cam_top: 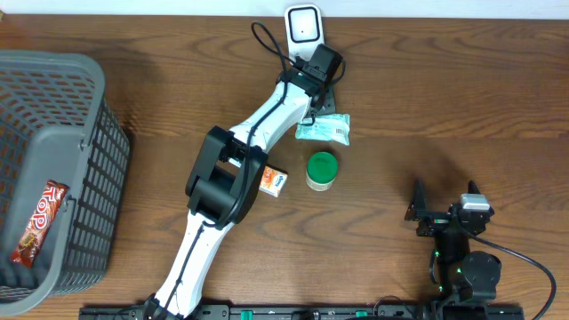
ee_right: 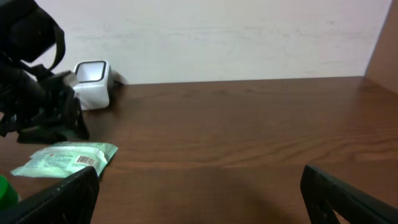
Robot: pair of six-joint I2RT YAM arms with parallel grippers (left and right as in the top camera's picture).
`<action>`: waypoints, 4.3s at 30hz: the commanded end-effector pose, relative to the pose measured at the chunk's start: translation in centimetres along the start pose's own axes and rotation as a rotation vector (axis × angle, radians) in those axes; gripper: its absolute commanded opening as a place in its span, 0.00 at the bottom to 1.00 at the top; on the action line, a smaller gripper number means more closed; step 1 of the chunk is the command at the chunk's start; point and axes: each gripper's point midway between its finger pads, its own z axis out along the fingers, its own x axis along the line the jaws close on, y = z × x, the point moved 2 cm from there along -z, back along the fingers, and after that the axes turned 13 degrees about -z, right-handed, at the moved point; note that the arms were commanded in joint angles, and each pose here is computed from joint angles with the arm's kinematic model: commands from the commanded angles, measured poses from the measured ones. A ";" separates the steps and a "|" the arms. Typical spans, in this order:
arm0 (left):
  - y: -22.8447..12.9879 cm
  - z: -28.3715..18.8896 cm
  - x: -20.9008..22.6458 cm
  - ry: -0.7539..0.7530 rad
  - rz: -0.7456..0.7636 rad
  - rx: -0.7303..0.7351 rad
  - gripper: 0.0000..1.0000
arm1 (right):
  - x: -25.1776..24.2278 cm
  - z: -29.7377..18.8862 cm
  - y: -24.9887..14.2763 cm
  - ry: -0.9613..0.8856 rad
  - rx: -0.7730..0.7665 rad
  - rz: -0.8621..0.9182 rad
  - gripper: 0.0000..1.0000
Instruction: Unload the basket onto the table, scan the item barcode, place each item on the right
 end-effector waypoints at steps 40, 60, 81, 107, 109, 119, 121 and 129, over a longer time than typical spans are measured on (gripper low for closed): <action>2.1 -23.1 -2.2 0.133 0.363 -0.339 0.92 | 0.0 0.0 0.0 0.002 0.000 0.014 0.99; 4.5 -46.4 35.7 0.671 -0.812 -0.427 0.93 | 0.0 0.0 0.0 0.002 0.000 0.014 0.99; -0.7 -35.8 47.5 0.784 -0.766 -0.008 0.98 | 0.0 0.0 0.0 0.002 0.000 0.014 0.99; -2.2 -24.2 53.1 0.514 -0.628 0.256 0.98 | 0.0 0.0 0.0 0.002 0.000 0.014 0.99; -2.0 -24.1 53.3 0.517 -0.610 0.250 0.98 | 0.0 0.0 0.0 0.002 0.000 0.013 0.99; 0.7 -25.4 56.5 0.686 -0.488 0.136 0.98 | 0.0 0.0 0.0 0.002 0.000 0.013 0.99; 1.2 -25.3 56.7 0.688 -0.473 0.115 0.98 | 0.0 0.0 0.0 0.002 0.000 0.013 0.99; 3.4 -25.1 57.7 0.699 -0.442 0.014 0.98 | 0.0 0.0 0.0 0.001 0.000 0.014 0.99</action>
